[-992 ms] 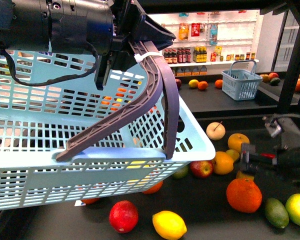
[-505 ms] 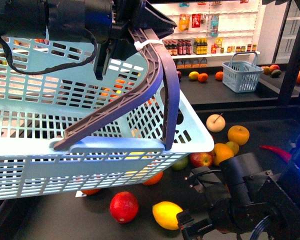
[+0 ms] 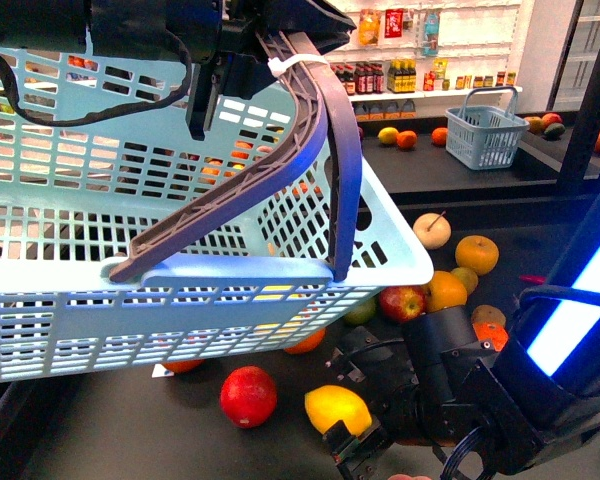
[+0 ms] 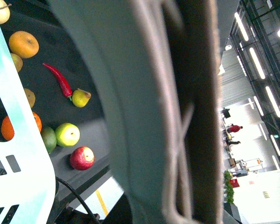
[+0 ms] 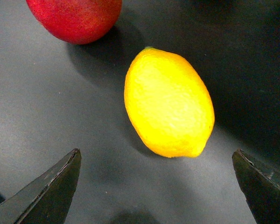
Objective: Pick lemon from shelf
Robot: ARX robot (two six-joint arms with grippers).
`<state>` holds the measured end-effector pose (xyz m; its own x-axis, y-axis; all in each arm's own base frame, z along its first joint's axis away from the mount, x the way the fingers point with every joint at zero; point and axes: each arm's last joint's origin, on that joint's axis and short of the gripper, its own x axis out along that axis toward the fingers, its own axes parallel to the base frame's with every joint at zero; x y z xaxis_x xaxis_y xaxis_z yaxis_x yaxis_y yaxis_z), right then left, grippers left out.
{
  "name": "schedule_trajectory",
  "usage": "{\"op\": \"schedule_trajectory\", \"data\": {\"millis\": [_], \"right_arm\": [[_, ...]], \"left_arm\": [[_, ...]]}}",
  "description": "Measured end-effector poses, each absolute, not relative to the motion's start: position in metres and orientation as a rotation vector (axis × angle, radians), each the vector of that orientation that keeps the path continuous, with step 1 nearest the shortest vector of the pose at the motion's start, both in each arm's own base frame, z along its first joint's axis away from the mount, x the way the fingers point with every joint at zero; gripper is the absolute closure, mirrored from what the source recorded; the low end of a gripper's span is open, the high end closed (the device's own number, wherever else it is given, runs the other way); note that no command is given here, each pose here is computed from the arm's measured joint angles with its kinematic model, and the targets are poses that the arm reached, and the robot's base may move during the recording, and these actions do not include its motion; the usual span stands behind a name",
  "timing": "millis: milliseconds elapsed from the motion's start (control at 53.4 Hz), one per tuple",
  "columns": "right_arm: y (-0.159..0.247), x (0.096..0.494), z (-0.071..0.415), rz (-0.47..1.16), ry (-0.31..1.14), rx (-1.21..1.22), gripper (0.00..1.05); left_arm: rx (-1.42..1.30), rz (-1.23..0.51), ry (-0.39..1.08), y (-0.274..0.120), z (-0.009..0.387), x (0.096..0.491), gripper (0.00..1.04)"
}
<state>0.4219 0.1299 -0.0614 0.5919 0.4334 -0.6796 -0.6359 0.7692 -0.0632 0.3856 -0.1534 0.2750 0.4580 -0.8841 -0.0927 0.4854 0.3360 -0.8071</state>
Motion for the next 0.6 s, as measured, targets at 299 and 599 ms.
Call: {"op": "schedule_trajectory", "data": {"millis": [299, 599], "right_arm": [[0.136, 0.435, -0.072, 0.648, 0.662, -0.349, 0.07], [0.142, 0.443, -0.074, 0.658, 0.641, -0.363, 0.07]], "left_arm": [[-0.796, -0.962, 0.589, -0.153, 0.275, 0.386, 0.99], [-0.796, -0.962, 0.589, -0.153, 0.275, 0.386, 0.99]]}}
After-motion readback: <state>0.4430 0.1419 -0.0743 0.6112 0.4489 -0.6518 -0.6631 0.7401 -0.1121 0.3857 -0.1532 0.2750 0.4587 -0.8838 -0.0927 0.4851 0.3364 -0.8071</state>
